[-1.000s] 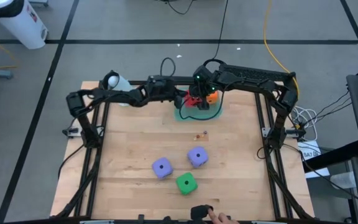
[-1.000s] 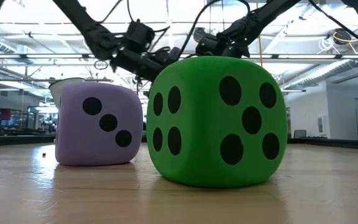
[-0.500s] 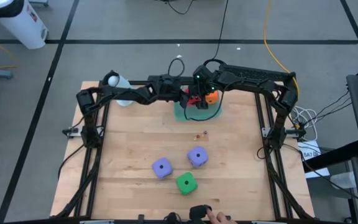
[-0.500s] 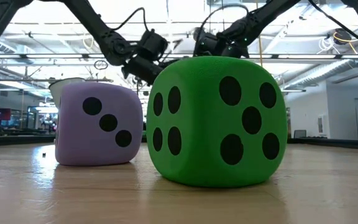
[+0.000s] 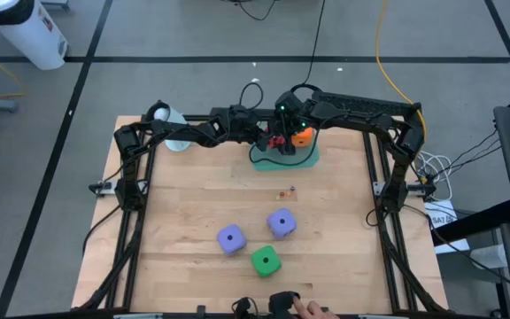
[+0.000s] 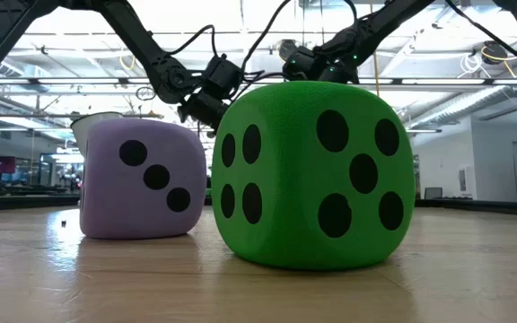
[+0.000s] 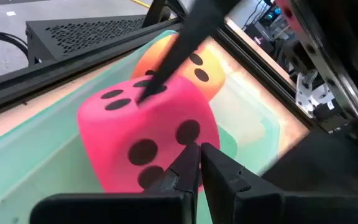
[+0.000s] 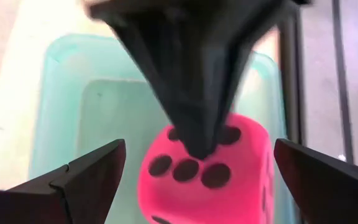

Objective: Pick & Place Dice
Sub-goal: Put the big red dice into the transparent blue bin

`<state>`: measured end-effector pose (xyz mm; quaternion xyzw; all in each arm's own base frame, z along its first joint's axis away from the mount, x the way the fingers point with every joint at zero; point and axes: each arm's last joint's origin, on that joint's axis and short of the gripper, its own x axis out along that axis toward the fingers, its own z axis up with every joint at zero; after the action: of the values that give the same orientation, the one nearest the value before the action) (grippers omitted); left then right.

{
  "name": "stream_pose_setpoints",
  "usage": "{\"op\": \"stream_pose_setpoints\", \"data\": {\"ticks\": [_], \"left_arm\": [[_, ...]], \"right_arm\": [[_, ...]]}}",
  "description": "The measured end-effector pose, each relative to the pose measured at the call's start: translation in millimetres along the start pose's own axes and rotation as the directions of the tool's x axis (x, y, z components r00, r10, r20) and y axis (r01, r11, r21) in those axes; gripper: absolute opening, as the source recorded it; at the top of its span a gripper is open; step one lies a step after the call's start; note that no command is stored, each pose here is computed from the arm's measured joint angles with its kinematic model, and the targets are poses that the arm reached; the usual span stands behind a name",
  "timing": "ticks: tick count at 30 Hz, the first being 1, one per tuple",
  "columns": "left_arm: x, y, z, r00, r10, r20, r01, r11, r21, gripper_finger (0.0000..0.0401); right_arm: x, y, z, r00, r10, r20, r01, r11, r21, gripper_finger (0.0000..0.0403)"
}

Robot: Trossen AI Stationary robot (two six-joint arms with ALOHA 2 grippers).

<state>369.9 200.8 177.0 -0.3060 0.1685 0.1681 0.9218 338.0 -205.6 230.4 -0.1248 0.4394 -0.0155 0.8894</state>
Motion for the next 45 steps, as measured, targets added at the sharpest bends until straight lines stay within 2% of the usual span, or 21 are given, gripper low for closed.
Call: {"op": "stream_pose_setpoints", "data": {"ticks": [6,14,18,23,26,30,35,40,43,45], "left_arm": [[0,1,0,1.000,-0.001,-0.001,0.001,1.000,-0.001,0.0026],[-11,-21,12,0.994,-0.101,0.035,0.096,0.987,0.129,0.0026],[-11,-27,20,0.996,-0.076,-0.036,0.080,0.985,0.154,0.0010],[-10,-34,22,0.999,-0.016,-0.047,0.025,0.981,0.194,0.0010],[-17,-38,25,0.999,-0.011,-0.051,0.022,0.974,0.226,0.0004],[-40,-49,38,0.999,0.020,-0.043,-0.007,0.961,0.278,0.0006],[-88,-74,50,0.999,0.041,0.014,-0.043,0.927,0.372,0.0004],[-135,-94,37,0.999,0.025,0.027,-0.035,0.895,0.444,0.0002],[-149,-96,19,1.000,0.002,0.018,-0.009,0.893,0.450,0.0003],[-147,-92,7,1.000,0.027,0.013,-0.030,0.907,0.421,0.0002]], "right_arm": [[0,1,-1,1.000,0.010,-0.005,-0.010,1.000,0.012,0.0400],[2,6,-9,0.997,0.057,-0.060,-0.058,0.998,-0.025,0.0400],[2,7,-8,0.995,0.092,-0.026,-0.092,0.995,-0.026,0.0400],[3,4,-4,0.999,0.050,0.013,-0.050,0.998,-0.038,0.0400],[-1,1,-1,1.000,-0.023,0.009,0.023,1.000,-0.014,0.0399],[-21,-1,5,0.989,-0.149,-0.024,0.149,0.989,0.007,0.0398],[-51,0,10,0.981,-0.196,-0.006,0.196,0.979,0.049,0.0398],[-76,9,11,0.992,-0.125,0.028,0.123,0.990,0.070,0.0378],[-80,15,7,0.996,-0.065,0.058,0.061,0.995,0.082,0.0337],[-76,19,3,0.998,-0.039,0.055,0.035,0.996,0.083,0.0297]]}}
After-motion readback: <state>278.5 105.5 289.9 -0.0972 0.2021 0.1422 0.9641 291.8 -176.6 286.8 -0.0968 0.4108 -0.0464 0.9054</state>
